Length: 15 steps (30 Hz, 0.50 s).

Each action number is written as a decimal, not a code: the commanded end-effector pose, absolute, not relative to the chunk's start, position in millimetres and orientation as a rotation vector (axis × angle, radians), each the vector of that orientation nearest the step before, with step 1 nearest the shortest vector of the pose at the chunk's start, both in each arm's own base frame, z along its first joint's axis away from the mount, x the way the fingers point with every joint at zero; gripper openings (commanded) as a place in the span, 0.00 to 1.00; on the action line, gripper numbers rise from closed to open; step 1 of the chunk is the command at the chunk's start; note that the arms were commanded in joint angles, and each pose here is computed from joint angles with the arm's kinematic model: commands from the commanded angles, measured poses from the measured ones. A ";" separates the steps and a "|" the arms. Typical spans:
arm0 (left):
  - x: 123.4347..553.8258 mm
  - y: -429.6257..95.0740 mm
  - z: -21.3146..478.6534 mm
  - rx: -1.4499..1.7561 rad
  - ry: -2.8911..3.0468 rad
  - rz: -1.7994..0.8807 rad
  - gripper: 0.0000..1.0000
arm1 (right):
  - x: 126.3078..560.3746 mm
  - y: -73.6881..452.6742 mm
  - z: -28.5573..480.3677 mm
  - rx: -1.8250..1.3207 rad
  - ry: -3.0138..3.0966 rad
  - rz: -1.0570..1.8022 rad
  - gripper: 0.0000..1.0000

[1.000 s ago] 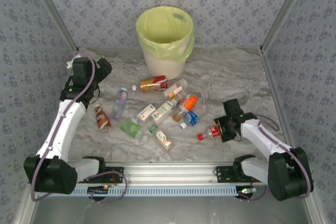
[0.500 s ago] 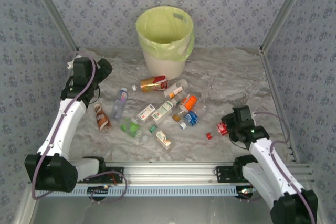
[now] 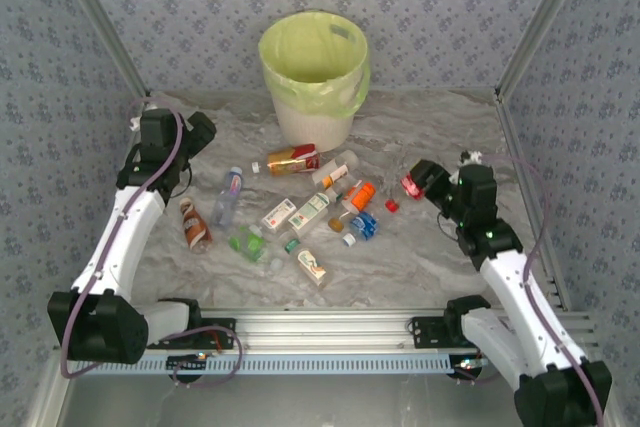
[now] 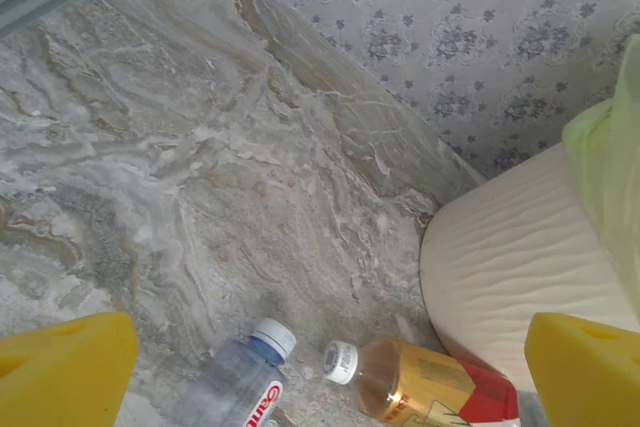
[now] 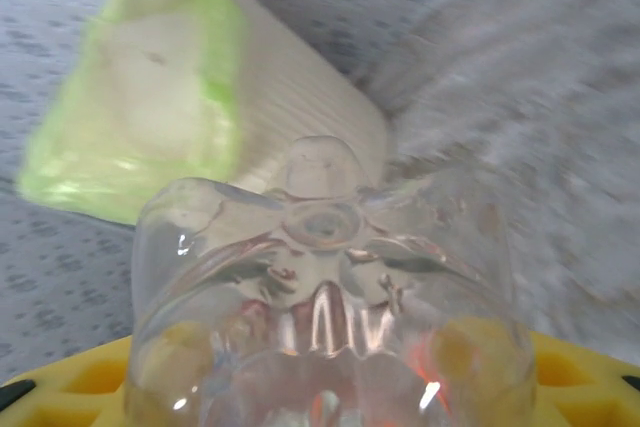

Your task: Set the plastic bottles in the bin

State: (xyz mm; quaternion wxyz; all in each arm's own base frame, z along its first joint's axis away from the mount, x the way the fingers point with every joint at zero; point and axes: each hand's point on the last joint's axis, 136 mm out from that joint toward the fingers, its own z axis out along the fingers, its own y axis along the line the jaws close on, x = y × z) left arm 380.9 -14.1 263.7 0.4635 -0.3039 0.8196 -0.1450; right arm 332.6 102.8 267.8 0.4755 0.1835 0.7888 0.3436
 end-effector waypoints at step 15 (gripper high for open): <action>365.5 -23.0 259.9 -0.709 2.070 -0.408 0.99 | 467.0 205.5 470.3 -0.092 1.505 0.863 0.47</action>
